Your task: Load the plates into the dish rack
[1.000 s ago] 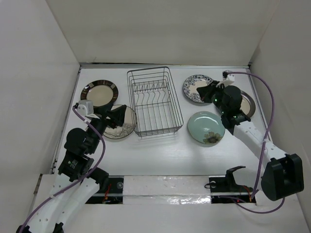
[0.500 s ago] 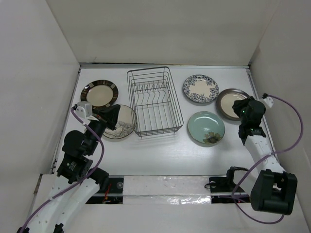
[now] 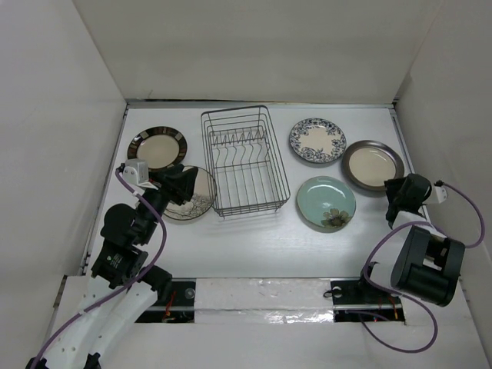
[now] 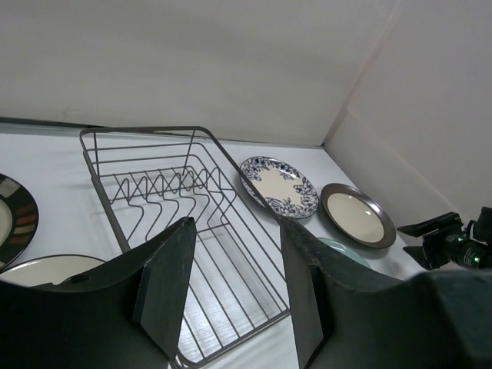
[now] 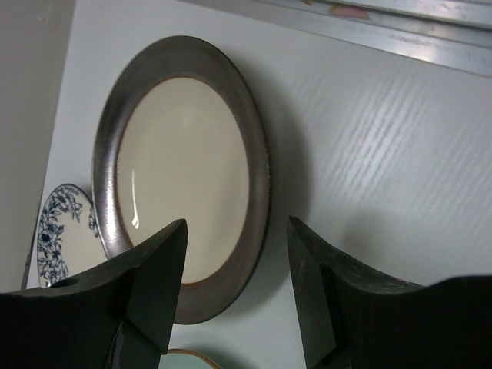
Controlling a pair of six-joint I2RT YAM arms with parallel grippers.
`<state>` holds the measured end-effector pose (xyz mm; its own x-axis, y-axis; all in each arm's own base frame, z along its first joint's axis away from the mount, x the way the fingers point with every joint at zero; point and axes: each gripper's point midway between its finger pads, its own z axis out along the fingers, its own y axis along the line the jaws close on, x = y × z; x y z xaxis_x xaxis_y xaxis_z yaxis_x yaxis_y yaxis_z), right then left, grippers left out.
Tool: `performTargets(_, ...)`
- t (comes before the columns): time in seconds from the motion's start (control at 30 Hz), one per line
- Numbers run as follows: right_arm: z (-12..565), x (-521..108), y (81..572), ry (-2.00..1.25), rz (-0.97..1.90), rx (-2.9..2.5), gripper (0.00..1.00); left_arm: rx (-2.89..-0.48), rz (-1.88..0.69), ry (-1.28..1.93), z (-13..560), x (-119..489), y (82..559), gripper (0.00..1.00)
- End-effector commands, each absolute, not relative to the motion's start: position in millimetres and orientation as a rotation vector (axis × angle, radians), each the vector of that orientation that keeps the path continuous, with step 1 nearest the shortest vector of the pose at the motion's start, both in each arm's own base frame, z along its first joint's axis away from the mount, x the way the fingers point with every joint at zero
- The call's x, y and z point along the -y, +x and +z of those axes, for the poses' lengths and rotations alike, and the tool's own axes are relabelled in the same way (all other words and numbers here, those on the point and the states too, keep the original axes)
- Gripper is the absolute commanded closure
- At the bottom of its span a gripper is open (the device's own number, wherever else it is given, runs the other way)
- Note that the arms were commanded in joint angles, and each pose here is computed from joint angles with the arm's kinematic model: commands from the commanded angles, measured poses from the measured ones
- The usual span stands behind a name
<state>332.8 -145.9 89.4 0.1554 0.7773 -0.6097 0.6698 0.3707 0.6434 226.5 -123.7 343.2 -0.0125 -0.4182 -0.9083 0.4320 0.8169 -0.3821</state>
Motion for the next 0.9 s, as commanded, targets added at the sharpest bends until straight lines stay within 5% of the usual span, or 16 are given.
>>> performTargets(0.0,100.8,143.9,343.7,1.330,0.228,-1.471,0.40,-1.360,-0.689,0.011,366.3,120.9,221.7,0.55)
performTargets(0.47,111.1,83.8,334.8,1.114,0.323,-1.662,0.42,-1.384,-0.688,0.017,361.2,124.0,225.1,0.54)
performTargets(0.87,37.9,19.5,282.9,1.043,0.522,-2.024,0.41,-1.382,-0.681,0.003,362.6,121.6,225.8,0.54)
